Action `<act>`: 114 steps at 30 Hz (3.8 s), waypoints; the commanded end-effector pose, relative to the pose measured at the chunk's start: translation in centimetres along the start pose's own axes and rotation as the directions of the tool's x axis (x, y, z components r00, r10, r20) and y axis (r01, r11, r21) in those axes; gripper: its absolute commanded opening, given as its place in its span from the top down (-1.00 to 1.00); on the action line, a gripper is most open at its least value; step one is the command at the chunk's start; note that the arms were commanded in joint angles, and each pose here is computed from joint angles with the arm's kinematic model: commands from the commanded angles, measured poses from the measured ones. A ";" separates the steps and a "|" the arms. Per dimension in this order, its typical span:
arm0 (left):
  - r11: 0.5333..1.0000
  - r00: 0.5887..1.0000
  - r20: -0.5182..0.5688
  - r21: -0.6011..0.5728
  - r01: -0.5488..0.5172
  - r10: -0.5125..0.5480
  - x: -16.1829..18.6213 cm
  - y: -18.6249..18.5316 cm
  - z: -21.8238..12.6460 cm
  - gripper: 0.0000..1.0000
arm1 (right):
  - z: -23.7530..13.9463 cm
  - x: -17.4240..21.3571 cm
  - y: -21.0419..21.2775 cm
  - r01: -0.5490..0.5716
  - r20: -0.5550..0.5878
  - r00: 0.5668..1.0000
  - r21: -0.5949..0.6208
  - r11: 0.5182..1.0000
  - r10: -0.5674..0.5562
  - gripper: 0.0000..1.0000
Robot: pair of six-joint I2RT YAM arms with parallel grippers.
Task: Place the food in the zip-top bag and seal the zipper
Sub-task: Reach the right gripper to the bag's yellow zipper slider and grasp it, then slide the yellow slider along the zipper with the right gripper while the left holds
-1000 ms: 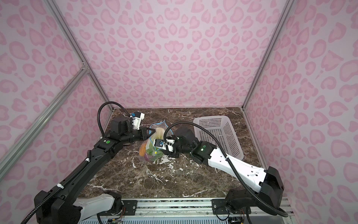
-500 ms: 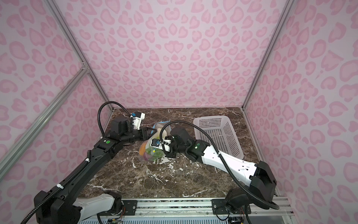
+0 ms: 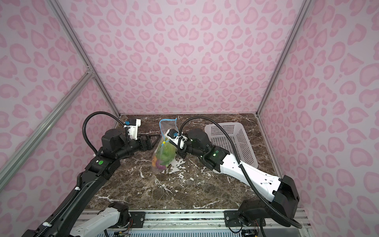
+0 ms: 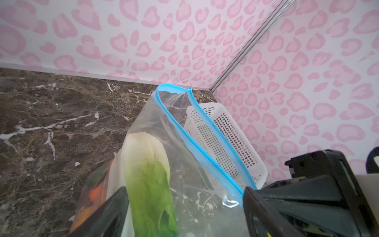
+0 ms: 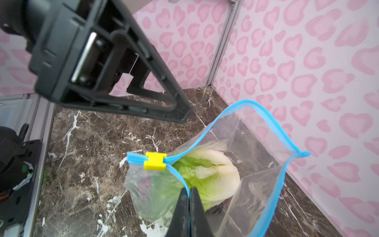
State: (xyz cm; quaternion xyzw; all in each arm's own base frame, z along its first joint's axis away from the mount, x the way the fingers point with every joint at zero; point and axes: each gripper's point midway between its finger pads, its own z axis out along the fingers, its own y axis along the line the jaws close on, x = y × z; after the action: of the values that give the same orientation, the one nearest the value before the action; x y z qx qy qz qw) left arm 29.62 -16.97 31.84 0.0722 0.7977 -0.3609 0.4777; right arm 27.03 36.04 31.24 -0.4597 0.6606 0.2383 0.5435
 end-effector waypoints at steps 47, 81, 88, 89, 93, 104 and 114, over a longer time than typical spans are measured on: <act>0.938 0.982 0.043 0.291 -0.186 0.181 -2.7 -6.9 0.1 0.92 | -0.7 -2.8 -1.4 -0.158 0.042 0.987 0.041 0.987 0.157 1.00; 0.891 0.934 -0.114 0.360 -0.278 0.338 1.6 -6.1 1.5 0.92 | -0.6 -5.0 0.2 -0.048 0.116 0.990 -0.265 0.963 0.082 0.06; 0.888 0.933 -0.113 0.366 -0.280 0.341 1.7 -6.2 1.4 0.92 | 0.1 -5.1 0.8 0.014 0.111 0.994 -0.315 0.949 0.022 0.06; 0.887 0.933 -0.113 0.366 -0.281 0.342 1.7 -6.2 1.4 0.92 | 0.2 -4.9 0.8 0.023 0.105 0.994 -0.322 0.946 0.012 0.06; 0.884 0.932 -0.107 0.369 -0.286 0.346 1.7 -6.4 1.2 0.92 | 0.5 -4.5 0.7 0.026 0.101 0.995 -0.384 0.923 0.014 0.07; 0.888 0.927 -0.097 0.338 -0.311 0.362 1.4 -6.1 0.9 0.92 | 0.7 -4.4 -0.1 0.021 0.092 0.996 -0.447 0.894 0.023 0.64; 0.891 0.924 -0.089 0.314 -0.328 0.372 1.2 -5.8 0.7 0.93 | 1.3 -3.9 0.2 -0.001 0.062 0.997 -0.470 0.883 0.034 0.42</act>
State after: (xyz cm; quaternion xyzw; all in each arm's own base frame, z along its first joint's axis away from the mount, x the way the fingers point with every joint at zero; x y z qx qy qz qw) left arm 26.73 -22.02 33.07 0.3041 0.7508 -0.3821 0.4448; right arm 27.69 38.35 35.12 -0.5603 0.5650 0.4048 0.4505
